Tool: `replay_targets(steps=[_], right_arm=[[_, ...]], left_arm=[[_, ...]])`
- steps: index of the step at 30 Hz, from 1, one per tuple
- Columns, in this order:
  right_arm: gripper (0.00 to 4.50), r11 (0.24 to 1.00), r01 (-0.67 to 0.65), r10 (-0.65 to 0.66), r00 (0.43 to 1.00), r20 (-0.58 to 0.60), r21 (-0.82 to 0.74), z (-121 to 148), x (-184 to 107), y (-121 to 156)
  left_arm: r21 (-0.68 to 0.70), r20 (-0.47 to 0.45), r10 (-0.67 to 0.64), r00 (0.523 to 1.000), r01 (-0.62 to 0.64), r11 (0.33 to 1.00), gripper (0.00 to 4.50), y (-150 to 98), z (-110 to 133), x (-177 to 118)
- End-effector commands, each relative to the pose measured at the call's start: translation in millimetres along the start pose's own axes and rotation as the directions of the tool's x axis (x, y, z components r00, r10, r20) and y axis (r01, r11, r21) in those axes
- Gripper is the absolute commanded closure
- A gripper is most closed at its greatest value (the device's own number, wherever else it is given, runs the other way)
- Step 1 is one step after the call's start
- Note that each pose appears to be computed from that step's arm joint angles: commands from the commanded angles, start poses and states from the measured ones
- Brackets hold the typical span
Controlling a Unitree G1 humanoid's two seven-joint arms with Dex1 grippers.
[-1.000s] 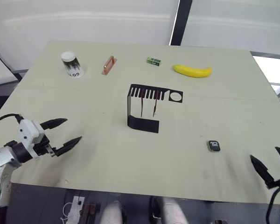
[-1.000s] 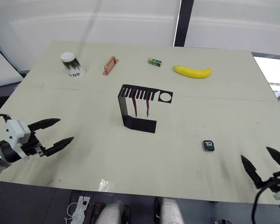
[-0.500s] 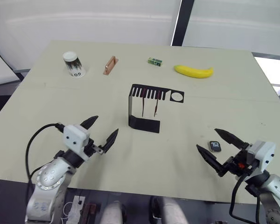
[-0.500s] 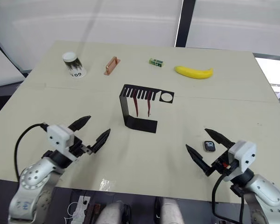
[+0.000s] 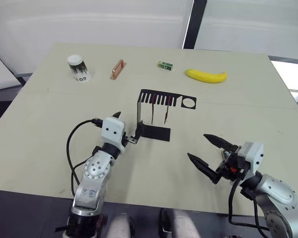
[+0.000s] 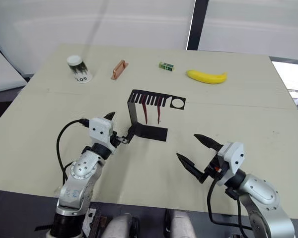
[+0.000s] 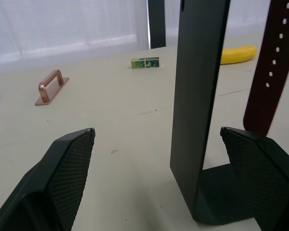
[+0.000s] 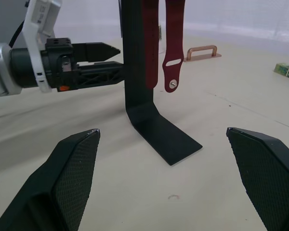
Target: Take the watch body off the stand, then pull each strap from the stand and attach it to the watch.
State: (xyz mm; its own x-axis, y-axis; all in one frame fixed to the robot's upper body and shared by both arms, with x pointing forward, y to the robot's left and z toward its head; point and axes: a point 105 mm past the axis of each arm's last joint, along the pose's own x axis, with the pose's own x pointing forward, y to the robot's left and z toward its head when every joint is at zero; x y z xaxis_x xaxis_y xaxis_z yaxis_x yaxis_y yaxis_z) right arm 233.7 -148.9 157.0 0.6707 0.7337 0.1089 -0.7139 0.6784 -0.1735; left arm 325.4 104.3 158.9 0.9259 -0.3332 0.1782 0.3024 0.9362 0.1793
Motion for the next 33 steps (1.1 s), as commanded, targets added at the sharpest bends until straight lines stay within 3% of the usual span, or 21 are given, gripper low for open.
replay_targets(steps=[1, 19, 33], right_arm=[[0.04, 1.0, 0.006, -0.006, 1.0, 0.025, -0.025, 10, 2, 3], [0.04, 0.999, 0.015, -0.015, 1.0, 0.026, -0.029, 9, 8, 3], [0.04, 0.999, 0.028, -0.027, 0.999, 0.018, -0.024, 4, 9, 2]], left_arm=[[0.016, 0.061, -0.004, 0.998, 0.003, 1.0, 0.0, -5, 12, 5], [-0.02, 0.052, 0.083, 0.995, -0.082, 0.996, 0.0, 3, 16, 29], [-0.04, 0.048, 0.093, 0.994, -0.091, 0.995, 0.0, -13, 20, 35]])
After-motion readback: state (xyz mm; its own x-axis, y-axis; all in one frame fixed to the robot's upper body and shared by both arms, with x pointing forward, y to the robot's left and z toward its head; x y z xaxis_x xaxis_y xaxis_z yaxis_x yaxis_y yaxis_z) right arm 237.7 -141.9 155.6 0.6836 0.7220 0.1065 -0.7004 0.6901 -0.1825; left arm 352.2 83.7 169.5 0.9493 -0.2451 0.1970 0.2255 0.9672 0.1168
